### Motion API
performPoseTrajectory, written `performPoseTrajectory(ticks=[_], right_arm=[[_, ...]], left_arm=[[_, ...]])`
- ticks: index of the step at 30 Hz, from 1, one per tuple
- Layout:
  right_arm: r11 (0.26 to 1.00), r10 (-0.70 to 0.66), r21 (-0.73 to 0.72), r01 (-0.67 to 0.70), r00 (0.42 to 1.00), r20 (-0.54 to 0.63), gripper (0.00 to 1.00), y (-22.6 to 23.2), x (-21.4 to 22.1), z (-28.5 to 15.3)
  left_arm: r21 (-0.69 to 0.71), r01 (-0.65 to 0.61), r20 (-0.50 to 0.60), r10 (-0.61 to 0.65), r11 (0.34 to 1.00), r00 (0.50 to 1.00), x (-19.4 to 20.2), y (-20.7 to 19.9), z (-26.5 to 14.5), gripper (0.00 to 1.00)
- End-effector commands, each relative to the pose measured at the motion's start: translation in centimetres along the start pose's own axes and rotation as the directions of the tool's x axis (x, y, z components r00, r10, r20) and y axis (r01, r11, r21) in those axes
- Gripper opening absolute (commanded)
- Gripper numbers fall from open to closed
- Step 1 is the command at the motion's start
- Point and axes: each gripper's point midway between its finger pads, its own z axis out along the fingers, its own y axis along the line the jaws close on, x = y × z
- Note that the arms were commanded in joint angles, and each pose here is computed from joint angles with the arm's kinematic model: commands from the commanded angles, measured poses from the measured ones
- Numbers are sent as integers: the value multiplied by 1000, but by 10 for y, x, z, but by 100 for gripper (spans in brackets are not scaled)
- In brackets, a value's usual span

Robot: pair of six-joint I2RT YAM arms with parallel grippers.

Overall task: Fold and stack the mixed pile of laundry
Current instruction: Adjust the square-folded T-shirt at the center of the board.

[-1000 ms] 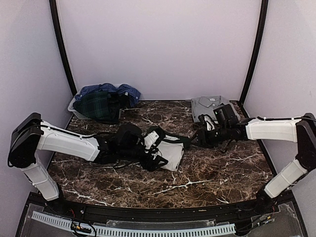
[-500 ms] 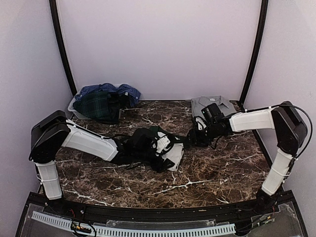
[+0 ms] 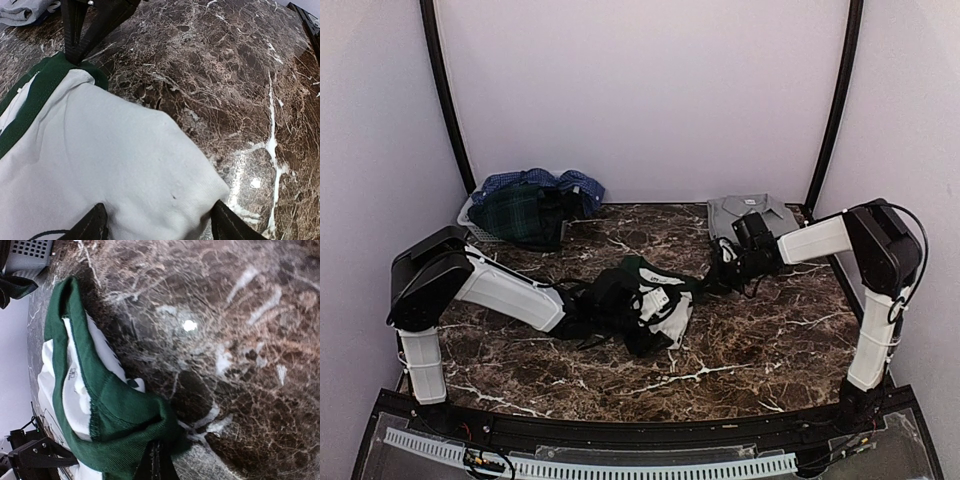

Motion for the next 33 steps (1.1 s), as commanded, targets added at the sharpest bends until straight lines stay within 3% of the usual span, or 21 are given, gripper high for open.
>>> performPoseTrajectory(ticks=[1,9,11,13,22,26,33], right_arm=[[996,-77,-45,81,993,88,0,24,-41,-18],[997,-77,-24,80,993,90,0,19,-59,-26],[999,-41,-29,43,997,59,29,15,-44,-28],[1000,-2,-31,4,999,51,43,10,-26,-32],[995,86,-53,-86,996,6,48,-7,9,-21],[984,109,-139,-110,994,-14,59,-1,7,-8],[967,148,-202,-154,988,-45,55,0,4,10]], left_arm=[[70,2,-90,5,998,996,32,-16,5,67],[89,1,-131,11,996,991,47,-20,3,64],[88,1,-128,11,996,992,45,-20,2,65],[91,1,-120,10,996,993,41,-21,2,65],[100,7,-101,3,995,995,37,-22,4,66],[99,11,-106,0,995,994,39,-22,4,66],[101,6,-101,5,995,995,39,-23,4,66]])
